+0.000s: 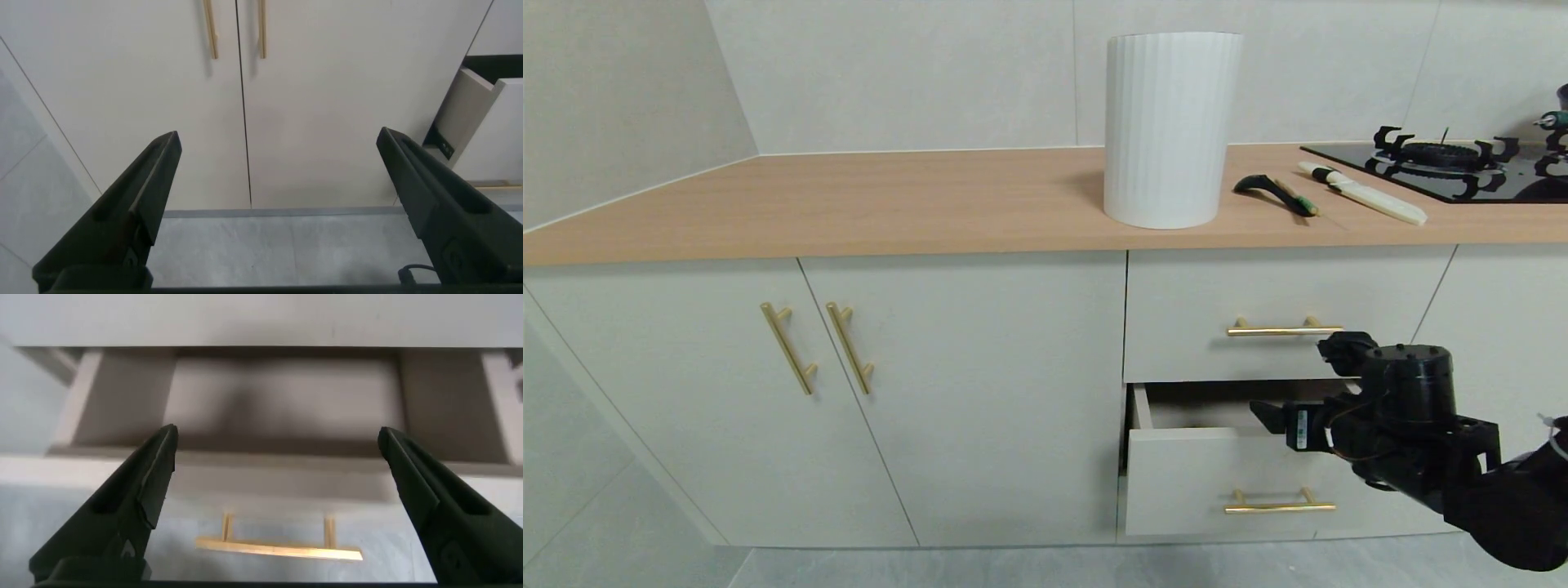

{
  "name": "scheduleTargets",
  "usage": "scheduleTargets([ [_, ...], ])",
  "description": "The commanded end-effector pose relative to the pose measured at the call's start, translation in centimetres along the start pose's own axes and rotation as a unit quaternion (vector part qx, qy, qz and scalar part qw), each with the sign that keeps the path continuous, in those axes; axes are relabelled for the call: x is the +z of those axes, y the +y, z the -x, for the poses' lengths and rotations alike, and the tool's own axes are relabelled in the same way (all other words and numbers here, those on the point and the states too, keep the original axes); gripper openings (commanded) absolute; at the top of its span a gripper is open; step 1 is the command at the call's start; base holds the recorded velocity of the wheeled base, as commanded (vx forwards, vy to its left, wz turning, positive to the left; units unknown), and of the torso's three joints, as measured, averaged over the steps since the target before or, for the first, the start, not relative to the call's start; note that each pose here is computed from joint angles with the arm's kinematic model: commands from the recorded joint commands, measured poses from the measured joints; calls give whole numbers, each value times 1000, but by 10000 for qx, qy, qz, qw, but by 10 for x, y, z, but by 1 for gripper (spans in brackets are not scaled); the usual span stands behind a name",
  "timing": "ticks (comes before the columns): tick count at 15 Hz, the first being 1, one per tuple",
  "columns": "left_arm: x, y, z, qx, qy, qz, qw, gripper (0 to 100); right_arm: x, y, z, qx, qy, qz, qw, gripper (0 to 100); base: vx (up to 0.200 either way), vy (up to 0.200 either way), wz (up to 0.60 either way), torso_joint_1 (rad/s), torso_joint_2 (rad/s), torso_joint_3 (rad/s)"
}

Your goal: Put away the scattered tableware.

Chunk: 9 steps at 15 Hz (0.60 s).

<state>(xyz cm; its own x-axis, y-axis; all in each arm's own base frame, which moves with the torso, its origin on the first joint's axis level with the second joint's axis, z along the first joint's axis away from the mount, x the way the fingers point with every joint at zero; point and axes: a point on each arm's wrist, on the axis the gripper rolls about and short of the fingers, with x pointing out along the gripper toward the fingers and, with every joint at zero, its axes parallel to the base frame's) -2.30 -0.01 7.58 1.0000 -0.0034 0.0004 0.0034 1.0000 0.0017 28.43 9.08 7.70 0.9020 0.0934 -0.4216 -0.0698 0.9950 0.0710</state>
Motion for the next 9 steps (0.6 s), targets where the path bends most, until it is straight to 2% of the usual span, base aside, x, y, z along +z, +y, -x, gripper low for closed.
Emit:
scheduleTargets([
  [1,0,0,0,2,2,1,10000,100,-24,0,-19,-88,374,79,9992,100,0,0,0,0,0,0],
  [9,0,0,0,2,2,1,10000,100,-29,0,-21,-104,462,97,9988,100,0,0,0,0,0,0],
])
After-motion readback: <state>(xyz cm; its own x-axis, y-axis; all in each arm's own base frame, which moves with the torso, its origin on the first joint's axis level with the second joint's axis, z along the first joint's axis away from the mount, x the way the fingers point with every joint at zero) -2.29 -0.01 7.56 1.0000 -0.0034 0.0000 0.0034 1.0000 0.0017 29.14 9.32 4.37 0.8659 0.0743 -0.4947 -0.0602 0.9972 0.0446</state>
